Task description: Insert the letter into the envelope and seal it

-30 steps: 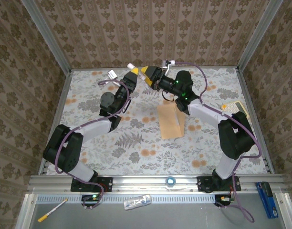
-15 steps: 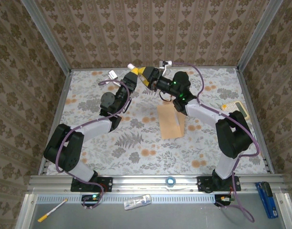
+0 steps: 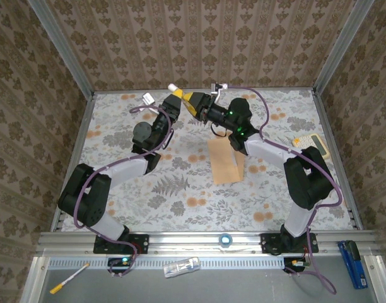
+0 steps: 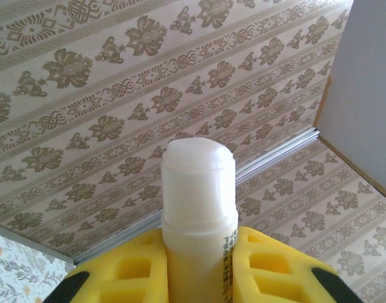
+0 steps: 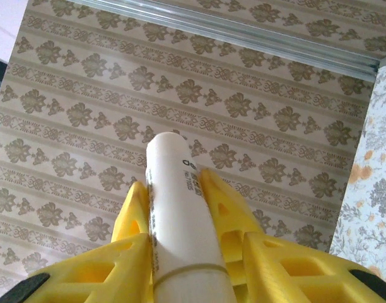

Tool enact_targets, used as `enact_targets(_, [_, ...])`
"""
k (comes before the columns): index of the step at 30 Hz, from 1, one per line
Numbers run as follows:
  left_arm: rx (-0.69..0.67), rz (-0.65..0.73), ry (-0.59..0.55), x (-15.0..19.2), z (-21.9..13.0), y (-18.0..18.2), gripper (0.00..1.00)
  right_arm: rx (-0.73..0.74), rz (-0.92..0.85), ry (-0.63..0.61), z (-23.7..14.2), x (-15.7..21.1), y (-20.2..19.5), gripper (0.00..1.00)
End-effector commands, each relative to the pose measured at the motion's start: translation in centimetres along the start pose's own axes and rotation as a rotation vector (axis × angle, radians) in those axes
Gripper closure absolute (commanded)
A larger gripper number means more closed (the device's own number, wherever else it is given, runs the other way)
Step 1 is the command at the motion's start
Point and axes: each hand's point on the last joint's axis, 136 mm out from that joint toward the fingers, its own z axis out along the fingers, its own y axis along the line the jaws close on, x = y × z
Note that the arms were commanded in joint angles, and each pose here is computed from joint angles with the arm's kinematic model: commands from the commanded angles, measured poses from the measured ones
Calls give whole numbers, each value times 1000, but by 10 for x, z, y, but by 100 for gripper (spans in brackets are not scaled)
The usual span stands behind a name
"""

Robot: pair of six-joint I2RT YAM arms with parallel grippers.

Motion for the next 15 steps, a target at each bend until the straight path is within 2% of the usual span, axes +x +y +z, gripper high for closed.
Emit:
enact_targets(1, [70,15,-43,-12,6,-20,100,-28,-9,-9,-2,2,9,57])
enact_targets(15, [55,5,-12,-5,5,-12,100,-54,-20,-12,-1,0,18,65])
